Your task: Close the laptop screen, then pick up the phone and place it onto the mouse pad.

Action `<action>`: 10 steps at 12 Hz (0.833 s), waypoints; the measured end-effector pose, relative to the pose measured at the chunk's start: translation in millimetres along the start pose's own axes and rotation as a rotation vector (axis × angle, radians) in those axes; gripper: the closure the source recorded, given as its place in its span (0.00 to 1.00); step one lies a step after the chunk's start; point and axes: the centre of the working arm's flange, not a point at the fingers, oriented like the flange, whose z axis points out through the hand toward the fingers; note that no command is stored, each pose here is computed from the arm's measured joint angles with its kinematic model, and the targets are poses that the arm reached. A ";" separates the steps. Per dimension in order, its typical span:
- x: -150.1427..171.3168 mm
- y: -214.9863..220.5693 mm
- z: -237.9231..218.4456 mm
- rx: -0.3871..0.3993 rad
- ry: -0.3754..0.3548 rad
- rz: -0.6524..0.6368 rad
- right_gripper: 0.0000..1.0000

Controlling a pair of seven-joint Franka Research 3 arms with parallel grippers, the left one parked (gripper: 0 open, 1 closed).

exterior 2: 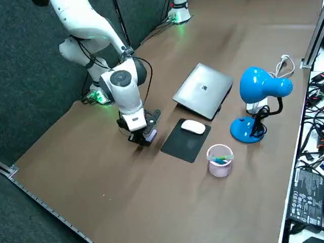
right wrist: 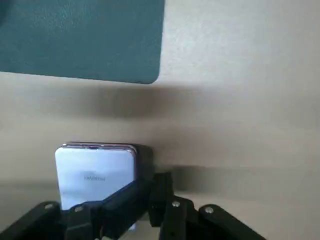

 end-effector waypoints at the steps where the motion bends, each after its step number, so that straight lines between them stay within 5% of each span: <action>1: 0.7 2.4 -7.4 -0.004 0.000 0.001 0.92; 5: 4.2 8.7 -53.2 0.002 -0.050 0.035 0.92; 10: 20.4 -23.2 -55.1 -0.001 -0.075 0.178 0.92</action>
